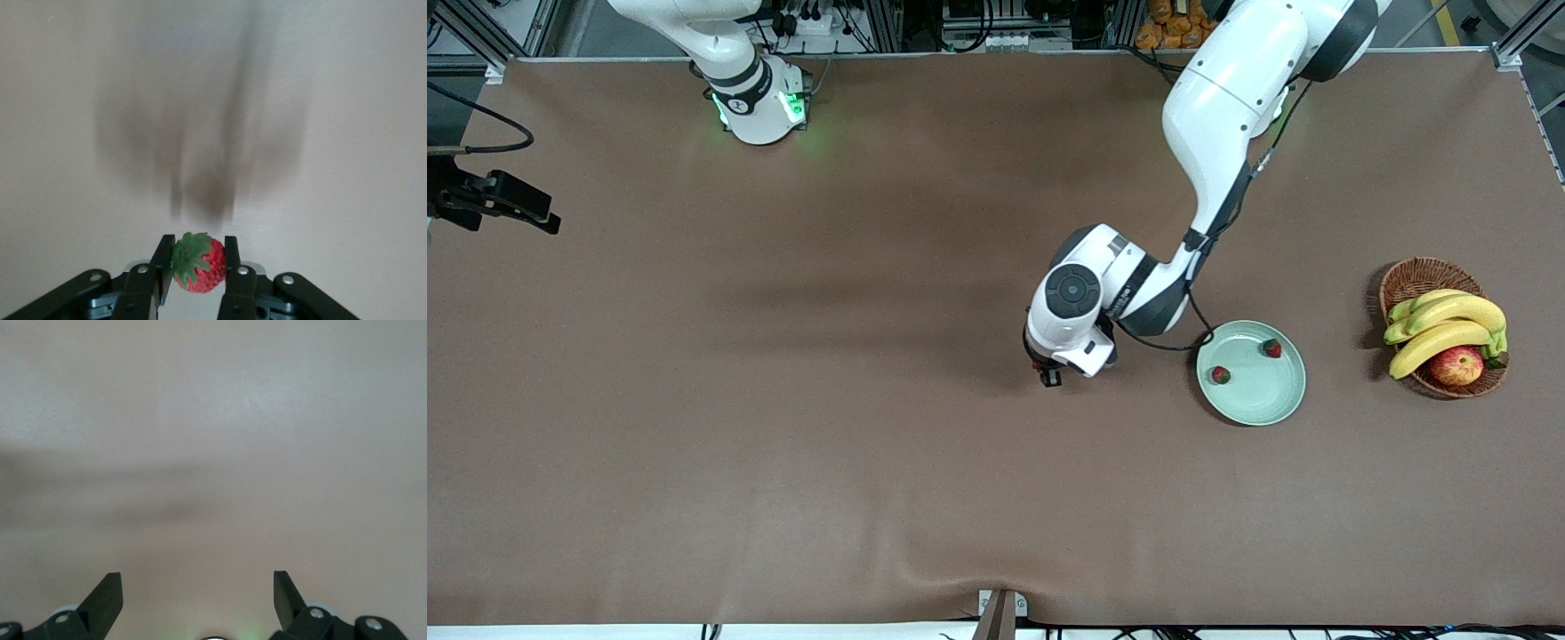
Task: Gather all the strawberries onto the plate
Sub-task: 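Carry the strawberry over the plate and open the left gripper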
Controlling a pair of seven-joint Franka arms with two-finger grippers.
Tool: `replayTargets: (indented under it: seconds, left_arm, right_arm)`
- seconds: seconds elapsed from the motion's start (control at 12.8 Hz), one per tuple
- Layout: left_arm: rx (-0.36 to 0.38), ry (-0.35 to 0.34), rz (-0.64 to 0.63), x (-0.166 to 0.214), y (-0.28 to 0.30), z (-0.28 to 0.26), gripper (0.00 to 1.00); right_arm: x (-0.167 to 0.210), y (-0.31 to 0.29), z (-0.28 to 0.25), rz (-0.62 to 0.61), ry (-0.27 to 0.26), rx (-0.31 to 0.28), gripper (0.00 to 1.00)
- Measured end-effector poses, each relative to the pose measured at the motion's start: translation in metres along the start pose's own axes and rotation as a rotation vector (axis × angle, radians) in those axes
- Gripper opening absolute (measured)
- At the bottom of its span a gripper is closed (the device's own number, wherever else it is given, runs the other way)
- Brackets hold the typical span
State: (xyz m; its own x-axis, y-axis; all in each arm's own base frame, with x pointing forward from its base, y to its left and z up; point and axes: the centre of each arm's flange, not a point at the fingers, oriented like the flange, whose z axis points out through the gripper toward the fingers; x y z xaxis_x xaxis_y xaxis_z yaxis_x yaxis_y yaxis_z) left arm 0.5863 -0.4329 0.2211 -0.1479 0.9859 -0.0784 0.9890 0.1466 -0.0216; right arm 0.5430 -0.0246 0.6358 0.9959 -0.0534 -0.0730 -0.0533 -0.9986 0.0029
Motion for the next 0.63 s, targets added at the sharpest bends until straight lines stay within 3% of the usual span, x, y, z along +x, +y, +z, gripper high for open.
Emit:
replayTargets:
  seconds: [0.23,0.63]
  left_arm:
    - [0.004,0.017,0.048,0.041,0.037,-0.039,0.34]
    - [0.108,0.094,0.211,0.109,0.062,-0.08,0.34]
  right_arm:
    - [-0.001,-0.001,0.001,-0.003,-0.007,-0.017,1.0]
    - [-0.001,-0.002,0.001,-0.006,-0.009,-0.024,1.0]
